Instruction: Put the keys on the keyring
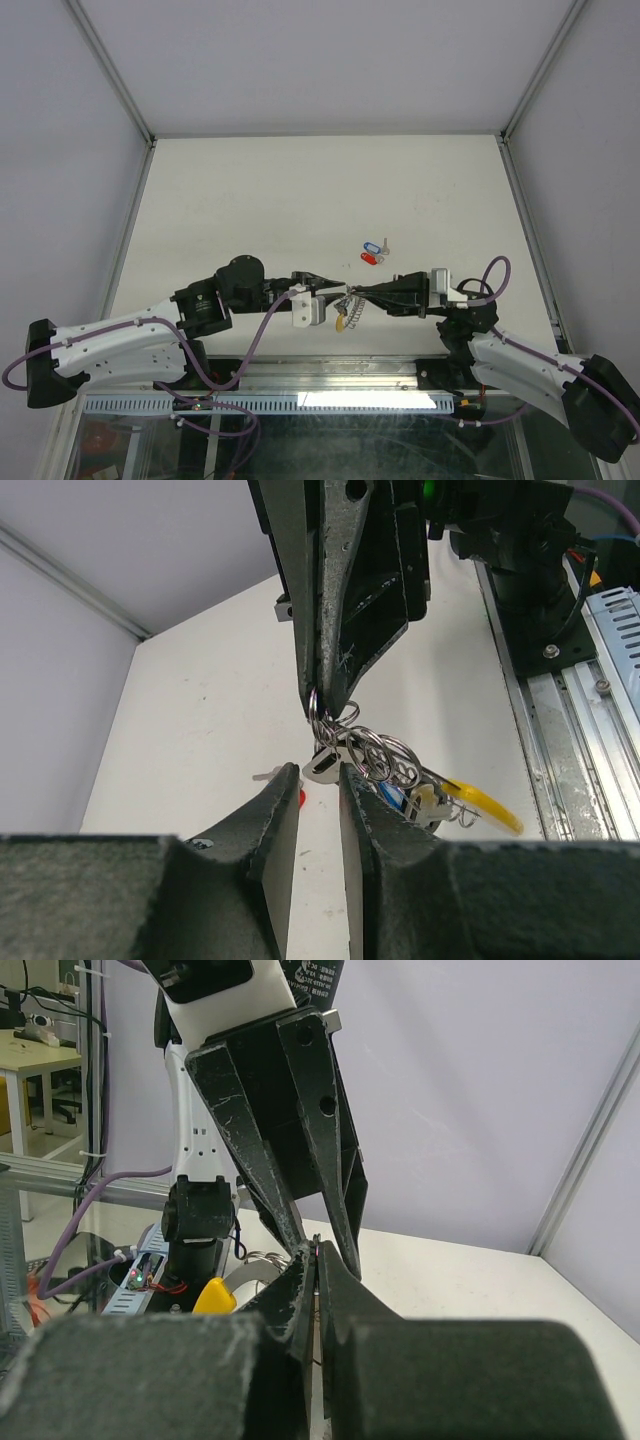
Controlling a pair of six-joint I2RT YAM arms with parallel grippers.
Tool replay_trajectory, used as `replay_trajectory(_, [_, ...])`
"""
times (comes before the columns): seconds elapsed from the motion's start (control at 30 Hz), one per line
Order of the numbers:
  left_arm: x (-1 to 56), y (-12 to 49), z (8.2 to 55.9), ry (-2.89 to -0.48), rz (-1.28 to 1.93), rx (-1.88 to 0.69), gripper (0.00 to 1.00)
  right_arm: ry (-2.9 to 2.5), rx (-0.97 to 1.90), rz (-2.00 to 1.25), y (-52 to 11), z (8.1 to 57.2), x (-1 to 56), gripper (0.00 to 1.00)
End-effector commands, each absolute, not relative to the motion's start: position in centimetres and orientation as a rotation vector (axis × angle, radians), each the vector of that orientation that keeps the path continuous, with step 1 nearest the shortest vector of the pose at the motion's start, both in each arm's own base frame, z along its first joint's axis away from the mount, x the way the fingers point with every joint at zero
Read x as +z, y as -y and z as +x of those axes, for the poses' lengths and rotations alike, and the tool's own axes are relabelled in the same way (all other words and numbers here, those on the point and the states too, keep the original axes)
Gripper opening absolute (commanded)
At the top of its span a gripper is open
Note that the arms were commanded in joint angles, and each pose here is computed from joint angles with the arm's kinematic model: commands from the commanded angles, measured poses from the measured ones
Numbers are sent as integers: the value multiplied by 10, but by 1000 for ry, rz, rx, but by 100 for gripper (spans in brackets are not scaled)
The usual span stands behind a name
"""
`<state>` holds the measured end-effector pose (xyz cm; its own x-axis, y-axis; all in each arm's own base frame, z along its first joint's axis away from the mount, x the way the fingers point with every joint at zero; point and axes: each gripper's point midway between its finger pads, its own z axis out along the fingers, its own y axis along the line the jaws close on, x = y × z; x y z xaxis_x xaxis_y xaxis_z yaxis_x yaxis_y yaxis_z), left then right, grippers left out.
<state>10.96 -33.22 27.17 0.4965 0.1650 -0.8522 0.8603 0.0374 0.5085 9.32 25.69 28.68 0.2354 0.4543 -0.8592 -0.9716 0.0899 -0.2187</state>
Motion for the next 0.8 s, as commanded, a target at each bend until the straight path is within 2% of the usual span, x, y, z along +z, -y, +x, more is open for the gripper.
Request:
replay_trajectory(0.0, [290, 338, 101, -883, 1423, -740, 22, -607, 1172, -918, -254, 91, 315, 0])
replay_trajectory(0.43, [294, 346, 90, -839, 1442, -809, 21, -626, 1176, -931, -256, 91, 308, 0])
replay_trajectory(0.77, [296, 348, 93, -846, 1436, -799, 13, -646, 1189, -966, -259, 89, 301, 0])
